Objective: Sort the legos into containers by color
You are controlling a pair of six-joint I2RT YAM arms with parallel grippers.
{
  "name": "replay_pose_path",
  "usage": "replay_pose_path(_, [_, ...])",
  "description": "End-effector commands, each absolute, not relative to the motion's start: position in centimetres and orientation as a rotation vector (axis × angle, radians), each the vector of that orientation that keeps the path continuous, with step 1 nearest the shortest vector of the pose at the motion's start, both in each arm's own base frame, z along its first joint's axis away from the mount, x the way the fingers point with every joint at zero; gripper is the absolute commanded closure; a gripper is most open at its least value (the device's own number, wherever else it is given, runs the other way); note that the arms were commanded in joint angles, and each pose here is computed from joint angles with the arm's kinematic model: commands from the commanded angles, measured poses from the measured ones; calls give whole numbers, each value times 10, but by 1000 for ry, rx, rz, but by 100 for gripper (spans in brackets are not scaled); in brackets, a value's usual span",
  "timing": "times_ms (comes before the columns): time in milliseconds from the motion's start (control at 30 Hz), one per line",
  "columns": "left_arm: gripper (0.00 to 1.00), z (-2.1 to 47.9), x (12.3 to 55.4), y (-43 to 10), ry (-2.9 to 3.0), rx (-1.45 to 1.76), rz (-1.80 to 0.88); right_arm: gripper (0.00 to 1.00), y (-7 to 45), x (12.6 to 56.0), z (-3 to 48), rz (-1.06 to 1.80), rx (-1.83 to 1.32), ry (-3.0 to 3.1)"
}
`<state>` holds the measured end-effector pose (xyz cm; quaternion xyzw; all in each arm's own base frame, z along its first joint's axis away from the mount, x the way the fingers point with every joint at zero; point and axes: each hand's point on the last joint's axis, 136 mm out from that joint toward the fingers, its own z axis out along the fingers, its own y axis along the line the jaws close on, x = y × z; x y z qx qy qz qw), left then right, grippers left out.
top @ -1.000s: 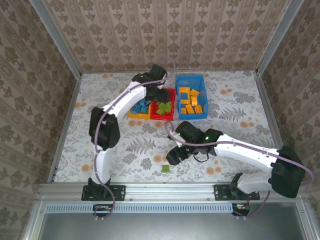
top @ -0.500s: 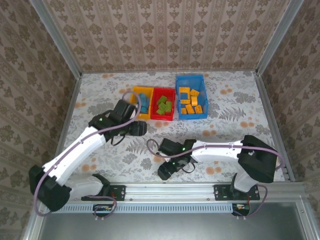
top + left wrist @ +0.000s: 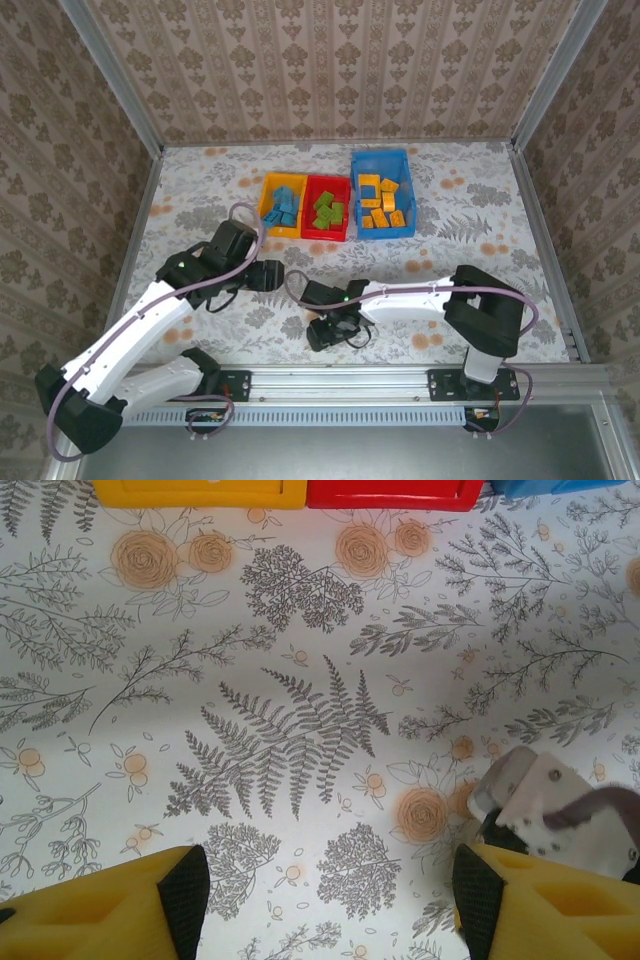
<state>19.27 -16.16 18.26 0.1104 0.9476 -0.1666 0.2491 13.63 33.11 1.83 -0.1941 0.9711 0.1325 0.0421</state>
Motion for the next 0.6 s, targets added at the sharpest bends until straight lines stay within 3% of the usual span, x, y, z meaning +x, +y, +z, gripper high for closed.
replay_pose_path(0, [32,179,177,-154,2601,304,-464,59,331,144,14,305,-527,2966])
replay_pose_path(200, [32,189,175,-149,2566,283,-477,69,328,172,52,276,-512,2876])
replay_pose_path(367, [32,203,189,-157,2507,249,-505,70,309,242,98,275,-410,2804])
replay_pose_path(567, [32,212,207,-169,2470,223,-509,71,295,332,115,217,-362,2772])
